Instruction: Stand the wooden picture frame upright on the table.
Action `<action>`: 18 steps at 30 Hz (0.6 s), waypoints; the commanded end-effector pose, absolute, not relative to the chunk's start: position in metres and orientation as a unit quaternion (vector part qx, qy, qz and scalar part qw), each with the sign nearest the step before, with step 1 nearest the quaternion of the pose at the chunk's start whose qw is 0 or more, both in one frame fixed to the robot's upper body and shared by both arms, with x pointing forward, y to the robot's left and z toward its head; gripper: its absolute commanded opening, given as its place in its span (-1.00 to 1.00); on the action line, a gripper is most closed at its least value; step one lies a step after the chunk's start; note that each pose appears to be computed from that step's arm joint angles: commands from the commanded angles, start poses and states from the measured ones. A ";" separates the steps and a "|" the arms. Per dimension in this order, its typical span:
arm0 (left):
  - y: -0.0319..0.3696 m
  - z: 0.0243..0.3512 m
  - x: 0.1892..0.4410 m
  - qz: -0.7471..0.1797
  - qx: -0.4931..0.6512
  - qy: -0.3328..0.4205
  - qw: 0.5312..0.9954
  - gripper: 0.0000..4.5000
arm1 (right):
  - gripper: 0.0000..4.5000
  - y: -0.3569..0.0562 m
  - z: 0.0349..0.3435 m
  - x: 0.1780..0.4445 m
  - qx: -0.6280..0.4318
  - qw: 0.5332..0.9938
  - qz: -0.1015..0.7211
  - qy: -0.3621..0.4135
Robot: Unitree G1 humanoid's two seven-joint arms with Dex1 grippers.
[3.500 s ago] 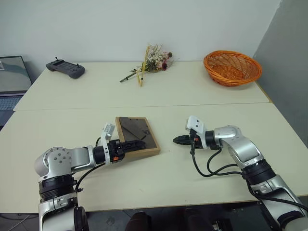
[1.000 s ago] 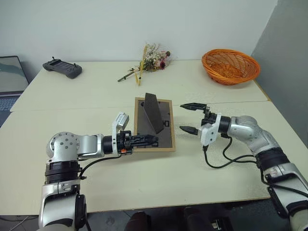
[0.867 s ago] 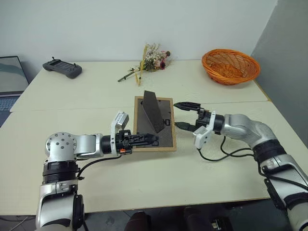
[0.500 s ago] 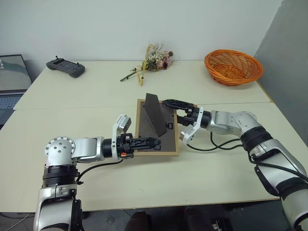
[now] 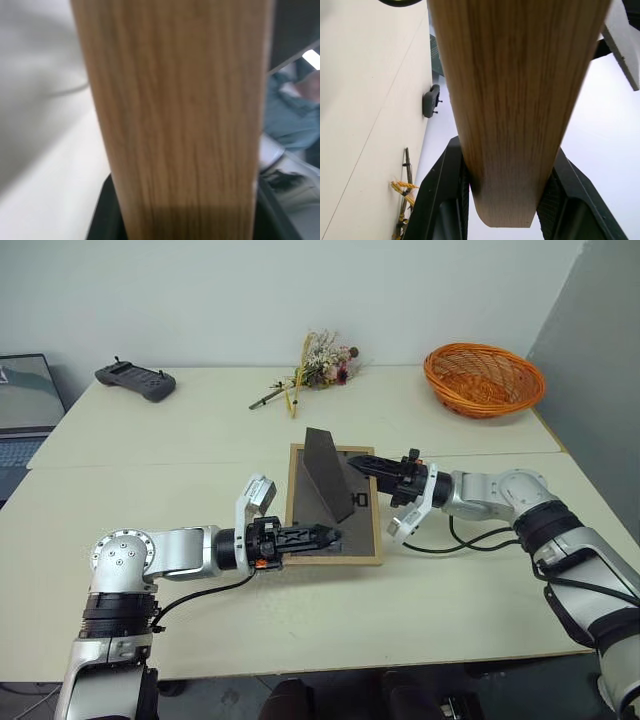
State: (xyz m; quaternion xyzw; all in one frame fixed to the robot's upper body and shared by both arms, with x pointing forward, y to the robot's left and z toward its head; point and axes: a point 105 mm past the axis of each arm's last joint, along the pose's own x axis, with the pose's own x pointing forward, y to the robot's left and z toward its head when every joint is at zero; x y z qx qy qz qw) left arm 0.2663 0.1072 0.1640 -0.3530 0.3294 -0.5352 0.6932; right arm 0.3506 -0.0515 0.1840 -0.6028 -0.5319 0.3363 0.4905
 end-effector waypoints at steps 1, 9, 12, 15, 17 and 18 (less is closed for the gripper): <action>0.137 0.172 0.288 -0.487 -0.343 0.293 0.748 0.14 | -0.41 -0.052 0.214 0.341 -0.565 0.498 0.320 -0.575; 0.169 0.199 0.308 -0.431 -0.166 0.197 0.865 0.82 | -0.42 -0.060 0.195 0.350 -0.519 0.583 0.396 -0.484; 0.171 0.192 0.304 -0.389 -0.023 0.176 0.904 1.00 | -0.42 -0.055 0.192 0.373 -0.446 0.699 0.415 -0.374; 0.174 0.192 0.306 -0.333 0.079 0.123 0.931 1.00 | -0.43 -0.052 0.198 0.386 -0.263 0.794 0.496 -0.231; 0.172 0.190 0.302 -0.323 0.112 0.101 0.934 1.00 | -0.43 -0.050 0.202 0.386 -0.158 0.809 0.540 -0.169; 0.170 0.190 0.300 -0.322 0.120 0.090 0.935 1.00 | -0.43 -0.049 0.204 0.385 -0.123 0.811 0.552 -0.148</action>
